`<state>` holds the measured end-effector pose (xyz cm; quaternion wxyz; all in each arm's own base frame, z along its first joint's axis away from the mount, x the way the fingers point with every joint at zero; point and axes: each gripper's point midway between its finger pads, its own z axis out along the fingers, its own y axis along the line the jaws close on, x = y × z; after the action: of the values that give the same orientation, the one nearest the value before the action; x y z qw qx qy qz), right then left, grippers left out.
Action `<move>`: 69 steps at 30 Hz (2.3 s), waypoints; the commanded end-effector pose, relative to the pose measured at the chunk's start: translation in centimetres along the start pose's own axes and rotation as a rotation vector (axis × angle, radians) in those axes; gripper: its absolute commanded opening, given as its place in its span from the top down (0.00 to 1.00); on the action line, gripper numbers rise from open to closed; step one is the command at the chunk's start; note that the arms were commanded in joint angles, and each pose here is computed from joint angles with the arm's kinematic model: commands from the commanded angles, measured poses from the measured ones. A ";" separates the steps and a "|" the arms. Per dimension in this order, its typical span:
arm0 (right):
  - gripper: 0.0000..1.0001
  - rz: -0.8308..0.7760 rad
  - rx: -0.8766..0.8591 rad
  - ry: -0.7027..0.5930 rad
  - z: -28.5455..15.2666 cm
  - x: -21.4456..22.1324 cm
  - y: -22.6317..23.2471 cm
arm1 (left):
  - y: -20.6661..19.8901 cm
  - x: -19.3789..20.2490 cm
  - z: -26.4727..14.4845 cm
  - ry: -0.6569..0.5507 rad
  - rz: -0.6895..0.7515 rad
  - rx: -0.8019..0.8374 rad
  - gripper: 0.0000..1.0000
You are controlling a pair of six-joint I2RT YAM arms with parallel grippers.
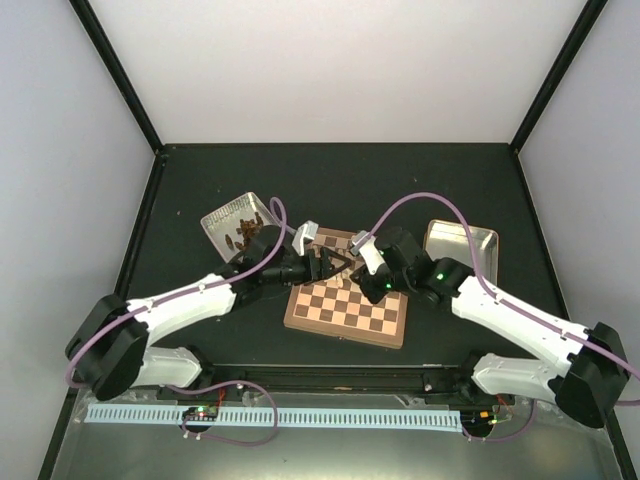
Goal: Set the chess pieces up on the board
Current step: Pick up the chess piece from the chessboard, then place the chess piece on the chessboard.
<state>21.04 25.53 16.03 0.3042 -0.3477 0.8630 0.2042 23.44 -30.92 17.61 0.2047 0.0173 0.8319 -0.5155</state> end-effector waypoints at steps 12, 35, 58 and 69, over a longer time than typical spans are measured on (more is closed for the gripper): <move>0.95 -0.063 -0.095 -0.070 -1.0 -1.1 2.2 | -3.0 0.6 1.3 0.126 -0.055 0.206 0.54; 0.95 0.197 0.249 -0.074 0.3 0.1 -4.2 | 1.9 -3.6 -2.5 -0.167 0.179 -0.193 0.98; 0.92 0.469 0.465 0.055 9.4 0.5 -11.0 | 4.5 -4.1 -7.9 -0.293 0.326 -0.397 0.98; 0.91 0.476 0.480 0.097 10.7 1.1 -11.6 | 4.8 -3.9 -7.5 -0.277 0.327 -0.397 0.99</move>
<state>31.71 23.16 5.55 0.2692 -0.0799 0.9587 0.0457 25.53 -21.58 17.96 0.3939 0.0347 0.8657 -0.3069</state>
